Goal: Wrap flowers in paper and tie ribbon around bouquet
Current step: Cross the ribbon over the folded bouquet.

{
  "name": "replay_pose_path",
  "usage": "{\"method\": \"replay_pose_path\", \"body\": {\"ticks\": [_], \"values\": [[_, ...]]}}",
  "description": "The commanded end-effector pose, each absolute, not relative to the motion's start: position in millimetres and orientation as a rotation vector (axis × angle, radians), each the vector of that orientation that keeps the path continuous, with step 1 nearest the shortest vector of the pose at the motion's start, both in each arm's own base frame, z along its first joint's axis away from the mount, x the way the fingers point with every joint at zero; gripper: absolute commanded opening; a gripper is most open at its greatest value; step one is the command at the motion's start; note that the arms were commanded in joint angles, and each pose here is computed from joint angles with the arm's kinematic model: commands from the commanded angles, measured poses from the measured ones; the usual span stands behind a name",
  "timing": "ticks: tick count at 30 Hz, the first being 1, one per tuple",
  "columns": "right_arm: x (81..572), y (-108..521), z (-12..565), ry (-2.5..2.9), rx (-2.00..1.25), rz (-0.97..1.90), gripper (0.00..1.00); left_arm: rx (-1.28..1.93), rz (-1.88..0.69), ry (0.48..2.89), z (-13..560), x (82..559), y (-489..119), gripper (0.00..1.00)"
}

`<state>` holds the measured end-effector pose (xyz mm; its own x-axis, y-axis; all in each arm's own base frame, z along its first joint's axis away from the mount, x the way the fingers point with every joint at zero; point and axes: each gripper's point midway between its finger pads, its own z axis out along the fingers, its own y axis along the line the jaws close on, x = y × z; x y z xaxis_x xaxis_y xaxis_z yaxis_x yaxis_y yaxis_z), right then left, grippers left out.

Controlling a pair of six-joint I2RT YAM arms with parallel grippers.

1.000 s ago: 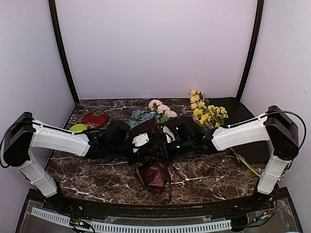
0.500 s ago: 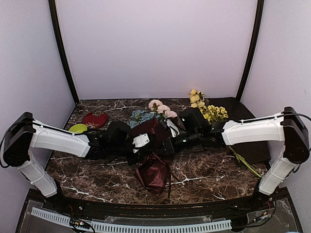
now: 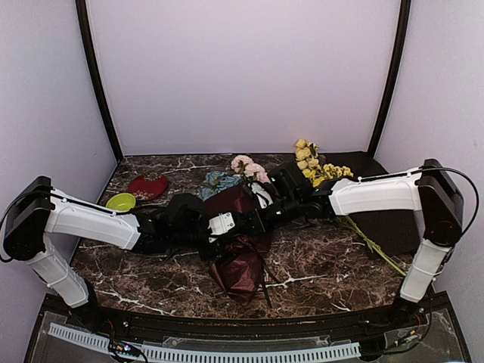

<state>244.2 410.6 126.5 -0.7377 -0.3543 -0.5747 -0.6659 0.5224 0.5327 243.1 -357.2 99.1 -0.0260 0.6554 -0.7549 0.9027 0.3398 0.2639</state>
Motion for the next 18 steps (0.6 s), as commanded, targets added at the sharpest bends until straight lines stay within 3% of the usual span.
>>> {"method": "replay_pose_path", "body": {"ticks": [1, 10, 14, 18], "values": [[246, 424, 135, 2.321, -0.919, 1.107, 0.13, 1.363, -0.35, 1.709, 113, 244, -356, 0.0], [238, 431, 128, 2.325, -0.999, 1.159, 0.12, 1.341, -0.356, 1.701, 113, 245, -356, 0.0], [232, 434, 133, 2.307, -1.029, 1.217, 0.1, 1.329, -0.324, 1.718, 107, 251, -356, 0.11], [226, 435, 140, 2.285, -1.026, 1.277, 0.08, 1.309, -0.291, 1.723, 106, 257, -355, 0.14]]}}
